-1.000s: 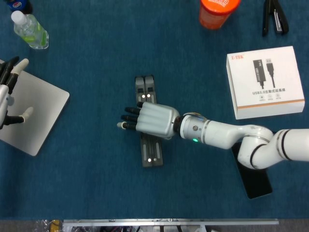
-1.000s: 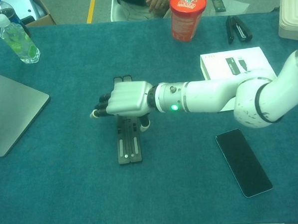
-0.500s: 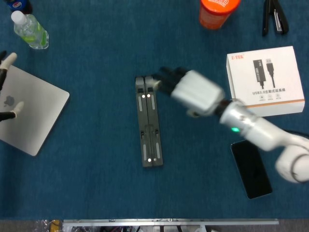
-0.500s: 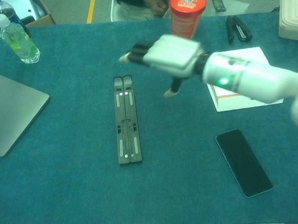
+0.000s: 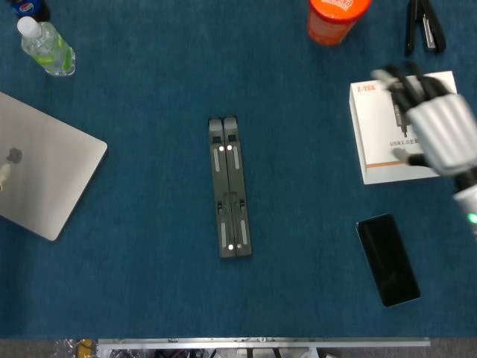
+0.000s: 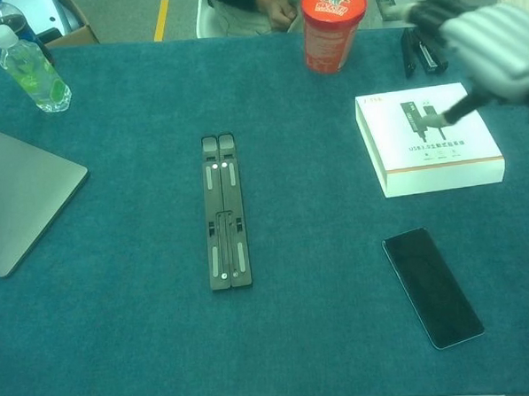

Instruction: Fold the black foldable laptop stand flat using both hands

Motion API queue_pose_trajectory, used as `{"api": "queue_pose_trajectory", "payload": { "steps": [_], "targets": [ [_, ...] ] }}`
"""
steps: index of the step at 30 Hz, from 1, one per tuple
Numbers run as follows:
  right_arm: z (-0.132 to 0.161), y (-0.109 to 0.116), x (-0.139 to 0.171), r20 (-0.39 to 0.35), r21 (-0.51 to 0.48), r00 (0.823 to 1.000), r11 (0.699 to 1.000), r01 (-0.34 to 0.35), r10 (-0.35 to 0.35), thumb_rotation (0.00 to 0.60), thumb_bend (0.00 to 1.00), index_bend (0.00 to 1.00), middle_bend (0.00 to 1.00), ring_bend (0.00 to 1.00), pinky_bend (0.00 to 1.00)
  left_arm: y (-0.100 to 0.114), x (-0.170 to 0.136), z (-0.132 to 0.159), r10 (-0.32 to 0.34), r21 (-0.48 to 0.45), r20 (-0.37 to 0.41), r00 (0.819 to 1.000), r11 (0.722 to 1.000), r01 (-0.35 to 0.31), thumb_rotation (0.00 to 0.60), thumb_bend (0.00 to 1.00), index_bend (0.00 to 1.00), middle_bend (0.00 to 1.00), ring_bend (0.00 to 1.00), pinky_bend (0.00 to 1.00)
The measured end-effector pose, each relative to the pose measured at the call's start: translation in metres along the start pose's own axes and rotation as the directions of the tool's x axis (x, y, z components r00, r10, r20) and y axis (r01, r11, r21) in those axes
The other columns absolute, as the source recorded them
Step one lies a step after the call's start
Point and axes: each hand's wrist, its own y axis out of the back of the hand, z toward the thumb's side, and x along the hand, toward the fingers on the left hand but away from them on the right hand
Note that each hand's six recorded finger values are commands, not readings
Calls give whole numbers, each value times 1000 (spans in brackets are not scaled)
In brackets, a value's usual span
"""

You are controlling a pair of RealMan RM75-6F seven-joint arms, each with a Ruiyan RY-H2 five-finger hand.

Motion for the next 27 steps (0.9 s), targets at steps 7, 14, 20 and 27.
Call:
{"api": "queue_pose_trajectory", "payload": {
  "steps": [7, 14, 20, 27],
  "targets": [
    [-49, 0, 40, 169, -40, 985, 999, 38, -31, 600, 14, 0, 119, 61, 259, 4, -12, -2, 40, 25, -14, 999, 999, -40, 600, 234, 0, 7, 0, 7],
    [-80, -1, 72, 258, -40, 964, 997, 72, -59, 600, 15, 0, 119, 60, 258, 1, -27, 1, 73, 15, -9, 997, 997, -73, 600, 235, 0, 7, 0, 7],
    [-90, -2, 87, 288, -36, 955, 995, 89, -75, 600, 14, 0, 119, 60, 255, 4, -31, -2, 76, 2, -19, 997, 997, -76, 600, 235, 0, 5, 0, 7],
    [-94, 0, 91, 297, -43, 951, 994, 103, -86, 600, 14, 0, 119, 60, 255, 4, -34, -5, 75, -4, -32, 997, 997, -75, 600, 235, 0, 5, 0, 7]
  ]
}}
